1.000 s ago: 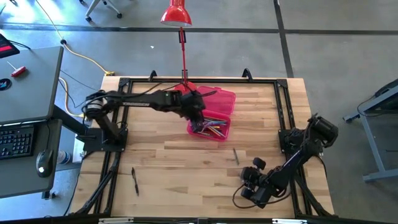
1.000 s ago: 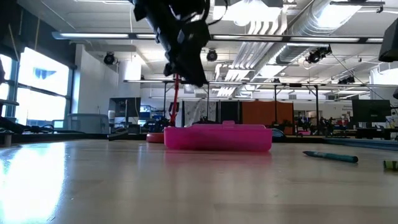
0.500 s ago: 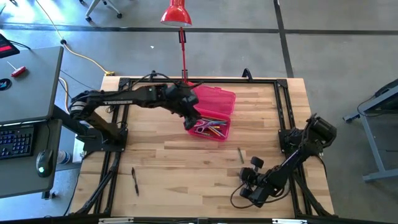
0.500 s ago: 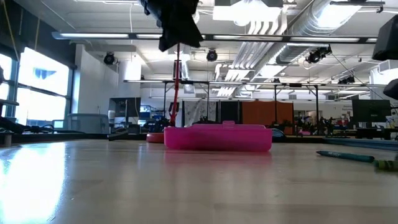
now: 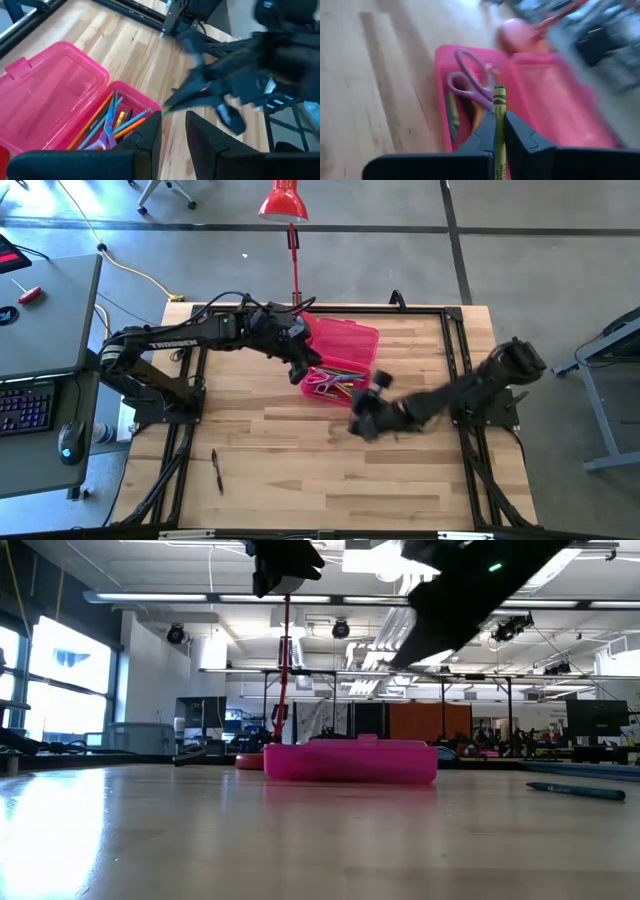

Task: Pick & place school supplies into a supply box
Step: Put the green crayon into the pink supply box

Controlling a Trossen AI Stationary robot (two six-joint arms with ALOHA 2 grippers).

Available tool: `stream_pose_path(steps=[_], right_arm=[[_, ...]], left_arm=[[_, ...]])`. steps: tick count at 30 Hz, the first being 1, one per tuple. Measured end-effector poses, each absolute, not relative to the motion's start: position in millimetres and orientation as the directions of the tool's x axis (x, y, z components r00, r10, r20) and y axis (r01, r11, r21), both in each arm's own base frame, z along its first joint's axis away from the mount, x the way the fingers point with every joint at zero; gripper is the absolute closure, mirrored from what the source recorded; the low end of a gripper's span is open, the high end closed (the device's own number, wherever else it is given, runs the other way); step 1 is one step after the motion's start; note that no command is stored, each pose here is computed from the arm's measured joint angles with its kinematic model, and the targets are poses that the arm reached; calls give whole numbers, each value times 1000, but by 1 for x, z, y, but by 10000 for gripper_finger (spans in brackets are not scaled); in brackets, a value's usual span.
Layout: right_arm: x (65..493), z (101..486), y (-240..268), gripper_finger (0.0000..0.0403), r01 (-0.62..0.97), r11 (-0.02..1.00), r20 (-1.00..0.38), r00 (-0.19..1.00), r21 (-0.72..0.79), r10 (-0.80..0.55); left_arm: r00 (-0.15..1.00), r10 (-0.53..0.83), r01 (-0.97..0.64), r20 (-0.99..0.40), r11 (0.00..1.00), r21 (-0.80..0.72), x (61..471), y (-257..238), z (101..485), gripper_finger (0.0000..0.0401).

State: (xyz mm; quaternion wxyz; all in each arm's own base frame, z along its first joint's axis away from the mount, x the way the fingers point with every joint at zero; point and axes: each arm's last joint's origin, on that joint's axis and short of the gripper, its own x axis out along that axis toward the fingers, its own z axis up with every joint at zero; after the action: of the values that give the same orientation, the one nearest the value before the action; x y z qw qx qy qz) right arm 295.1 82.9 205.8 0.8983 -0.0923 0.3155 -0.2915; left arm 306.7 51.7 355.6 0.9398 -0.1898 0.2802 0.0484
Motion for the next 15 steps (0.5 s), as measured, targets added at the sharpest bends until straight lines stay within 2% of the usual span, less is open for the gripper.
stream_pose_path(steps=[3,5,10,15], right_arm=[[319,203,49,395,343,918,-605,694,-199,-390],[330,194,31,395,267,953,-643,708,-139,-292],[337,174,1,399,306,941,-692,647,-147,-319],[334,162,-6,387,295,951,-762,594,-92,-258]], left_arm=[[836,-17,-198,-549,923,-330,306,52,355,284],[835,-19,-197,-550,923,-331,306,52,355,284],[833,-20,-198,-553,923,-331,306,52,355,284],[819,-22,-206,-573,921,-330,305,51,353,284]])
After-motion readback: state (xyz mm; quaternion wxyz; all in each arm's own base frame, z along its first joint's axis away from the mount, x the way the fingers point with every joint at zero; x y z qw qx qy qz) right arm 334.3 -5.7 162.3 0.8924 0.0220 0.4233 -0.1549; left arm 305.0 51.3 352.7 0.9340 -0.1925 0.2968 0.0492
